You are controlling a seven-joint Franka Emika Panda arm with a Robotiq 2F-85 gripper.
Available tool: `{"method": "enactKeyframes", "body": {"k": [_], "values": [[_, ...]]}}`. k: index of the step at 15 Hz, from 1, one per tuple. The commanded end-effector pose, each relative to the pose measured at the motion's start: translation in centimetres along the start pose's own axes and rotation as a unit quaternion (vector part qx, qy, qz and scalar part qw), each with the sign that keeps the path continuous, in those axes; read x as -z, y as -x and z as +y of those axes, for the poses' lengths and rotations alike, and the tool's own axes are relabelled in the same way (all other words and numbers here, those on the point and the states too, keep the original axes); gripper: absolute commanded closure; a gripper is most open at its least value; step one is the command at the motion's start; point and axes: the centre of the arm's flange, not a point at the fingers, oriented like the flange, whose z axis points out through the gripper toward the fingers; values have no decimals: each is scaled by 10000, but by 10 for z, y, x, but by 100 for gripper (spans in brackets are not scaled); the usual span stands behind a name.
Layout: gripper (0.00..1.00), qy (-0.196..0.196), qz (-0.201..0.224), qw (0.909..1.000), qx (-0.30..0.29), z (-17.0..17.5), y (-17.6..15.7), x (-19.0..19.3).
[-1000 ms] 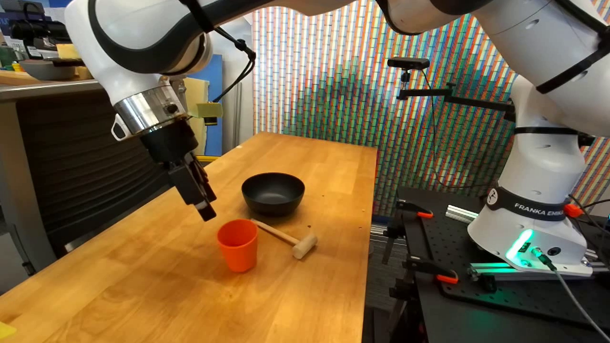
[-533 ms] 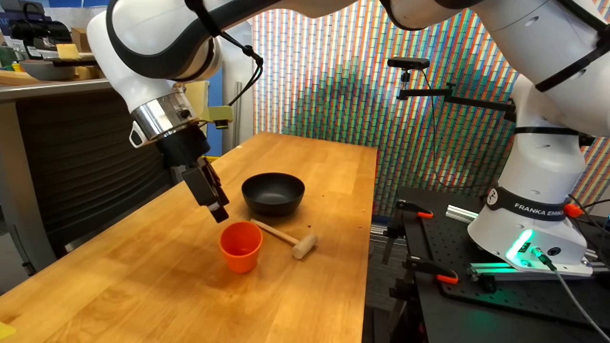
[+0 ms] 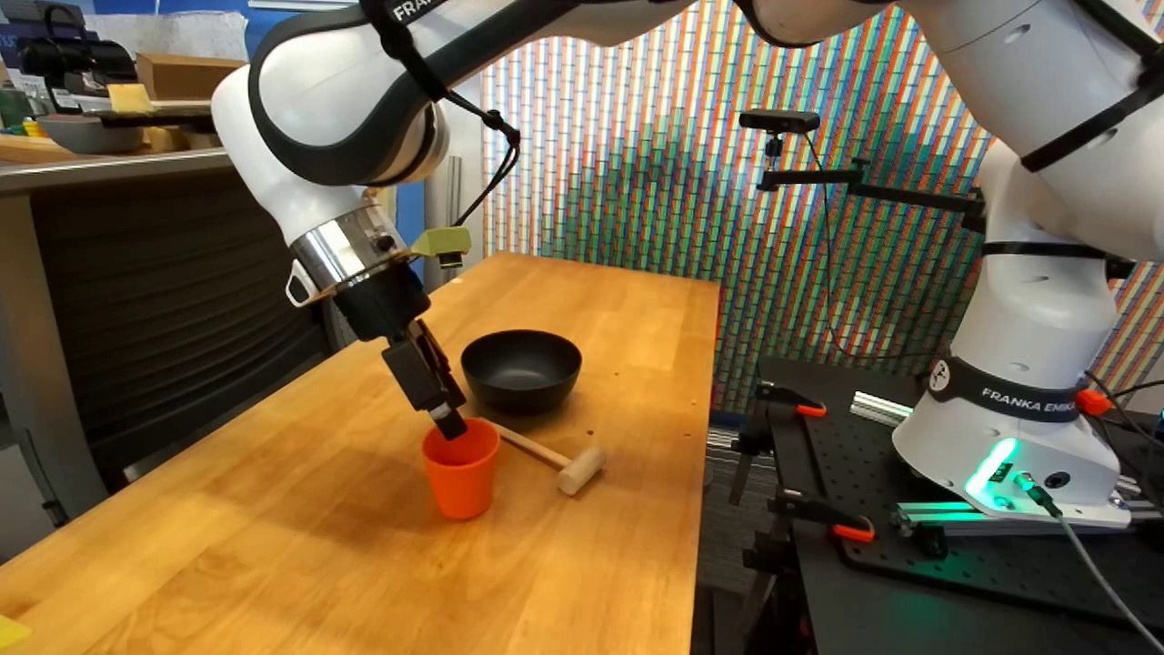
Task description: Put the orange cup inside the black bowl
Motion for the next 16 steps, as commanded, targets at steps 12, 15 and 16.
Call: {"method": "enactKeyframes", "body": {"k": [12, 15, 16], "values": [[81, -131, 46, 9998, -146, 9, 32, -51], [99, -45, 98, 9998, -185, 7, 45, -37], [100, 58, 156, 9996, -232, 6, 55, -27]]}}
